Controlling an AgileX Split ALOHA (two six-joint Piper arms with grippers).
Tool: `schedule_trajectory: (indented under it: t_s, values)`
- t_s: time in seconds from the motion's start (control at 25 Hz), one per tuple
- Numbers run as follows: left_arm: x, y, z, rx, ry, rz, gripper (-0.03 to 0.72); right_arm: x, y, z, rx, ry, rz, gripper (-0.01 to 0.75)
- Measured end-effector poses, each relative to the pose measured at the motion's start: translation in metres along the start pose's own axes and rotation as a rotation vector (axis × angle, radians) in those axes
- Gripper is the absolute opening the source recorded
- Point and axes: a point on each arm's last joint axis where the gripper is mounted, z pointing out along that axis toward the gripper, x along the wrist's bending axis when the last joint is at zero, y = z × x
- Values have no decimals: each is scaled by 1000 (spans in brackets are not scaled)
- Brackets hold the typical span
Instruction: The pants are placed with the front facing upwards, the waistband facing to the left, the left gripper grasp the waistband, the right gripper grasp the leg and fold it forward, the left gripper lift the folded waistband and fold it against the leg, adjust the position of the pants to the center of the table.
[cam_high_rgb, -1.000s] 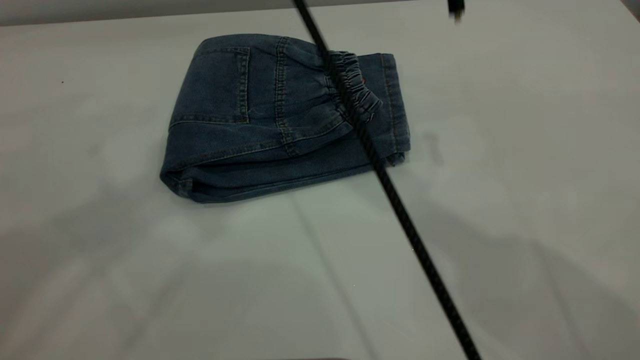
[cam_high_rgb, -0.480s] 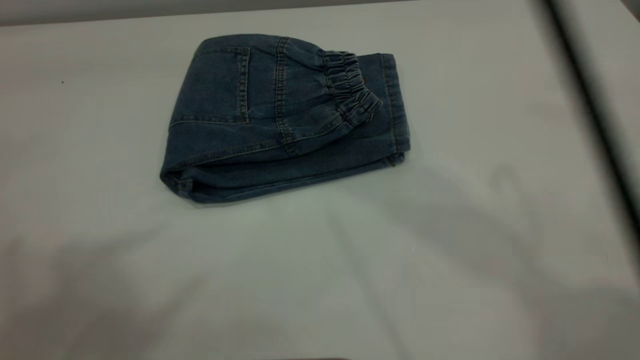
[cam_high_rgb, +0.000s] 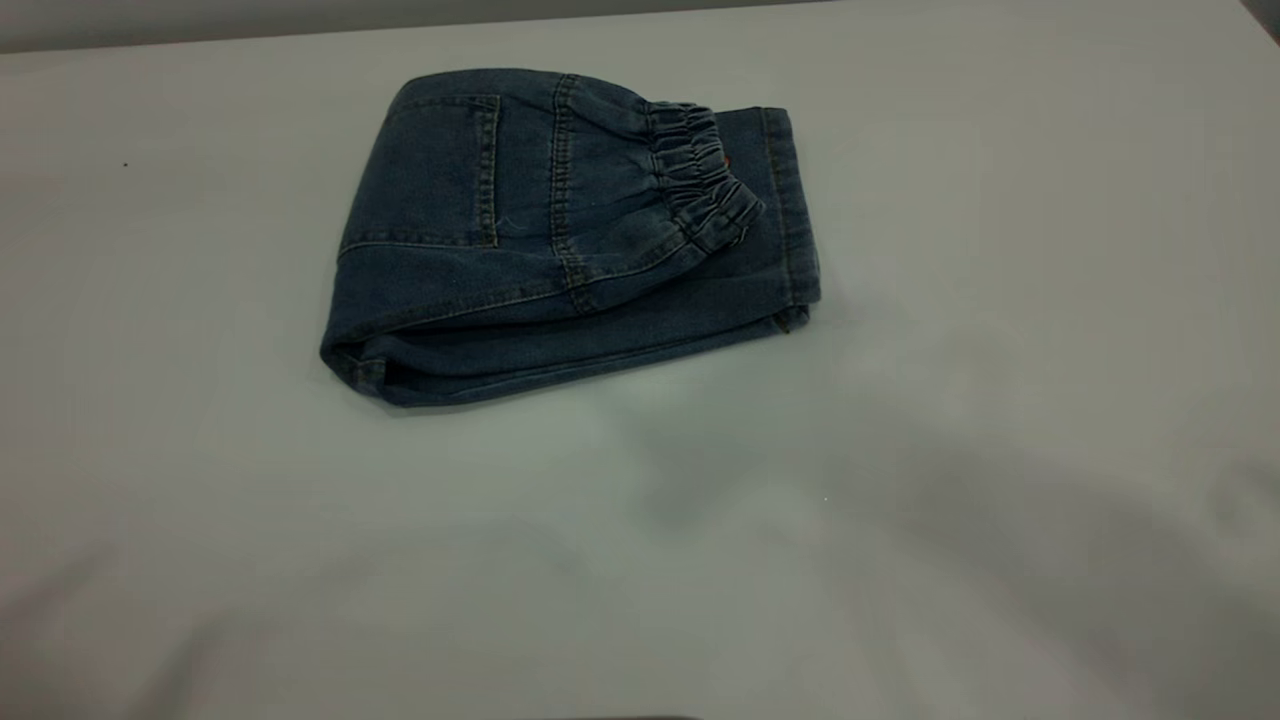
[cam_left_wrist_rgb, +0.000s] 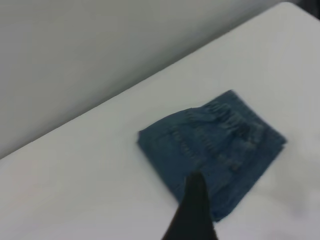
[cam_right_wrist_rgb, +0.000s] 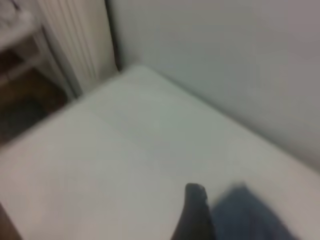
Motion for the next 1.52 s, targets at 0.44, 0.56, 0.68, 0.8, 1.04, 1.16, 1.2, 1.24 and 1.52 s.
schedule_trajectory:
  t_s: [0.44,0.56,0.68,0.8,1.04,1.16,1.2,1.24,1.52]
  values:
    - [-12,-73,17,176,-13,-48,570,-8,-134,-32,430,-98,59,491]
    - [-15,-99,29,252,-31,-80,570,-10,-178,-35,539,-114,104,491]
    - [-19,-123,39,322,-47,-104,570,-12,-221,-40,631,-127,139,491]
    - [-21,-142,48,382,-62,-123,570,-12,-260,-48,701,-134,156,491]
    - [-27,-173,64,489,-106,-167,570,-12,-329,-72,754,-145,167,491]
    - [-29,-188,71,543,-123,-185,570,-12,-358,-82,736,-154,159,491]
    - [-30,-192,73,558,-127,-188,570,-12,-365,-86,716,-158,153,491]
    - [-31,-198,75,577,-133,-194,570,-12,-371,-89,699,-161,149,491]
    - [-37,-227,82,669,-156,-218,570,-11,-387,-113,485,-176,105,491]
